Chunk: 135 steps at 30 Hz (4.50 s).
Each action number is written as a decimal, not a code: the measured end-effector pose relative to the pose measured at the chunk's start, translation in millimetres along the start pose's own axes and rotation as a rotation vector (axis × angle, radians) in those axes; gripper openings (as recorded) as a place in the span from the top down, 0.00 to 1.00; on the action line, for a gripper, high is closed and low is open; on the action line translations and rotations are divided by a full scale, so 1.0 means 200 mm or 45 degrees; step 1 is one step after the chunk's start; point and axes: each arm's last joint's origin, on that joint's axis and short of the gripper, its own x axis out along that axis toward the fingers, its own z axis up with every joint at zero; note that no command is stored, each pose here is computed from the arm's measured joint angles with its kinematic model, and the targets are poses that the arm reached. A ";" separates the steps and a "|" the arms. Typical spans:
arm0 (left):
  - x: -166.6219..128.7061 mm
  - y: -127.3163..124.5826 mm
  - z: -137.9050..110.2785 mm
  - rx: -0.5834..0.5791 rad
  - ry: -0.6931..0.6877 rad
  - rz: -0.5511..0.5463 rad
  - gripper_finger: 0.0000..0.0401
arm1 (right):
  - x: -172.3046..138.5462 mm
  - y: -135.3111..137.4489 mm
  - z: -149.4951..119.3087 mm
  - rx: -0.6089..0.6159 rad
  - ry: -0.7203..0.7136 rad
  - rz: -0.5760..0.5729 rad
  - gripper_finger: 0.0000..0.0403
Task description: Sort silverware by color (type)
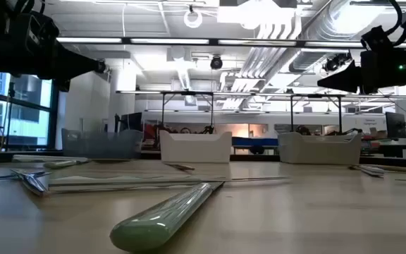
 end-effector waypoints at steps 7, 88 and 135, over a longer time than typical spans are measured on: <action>0.00 0.00 0.00 0.000 0.001 0.000 1.00 | 0.00 0.00 0.00 0.000 0.000 0.000 1.00; 0.00 0.00 0.02 0.143 -0.045 0.003 1.00 | -0.01 0.02 0.11 0.209 -0.255 0.247 1.00; 0.03 0.00 -0.05 0.228 0.144 -0.030 1.00 | -0.38 1.14 0.21 0.553 1.955 0.031 0.60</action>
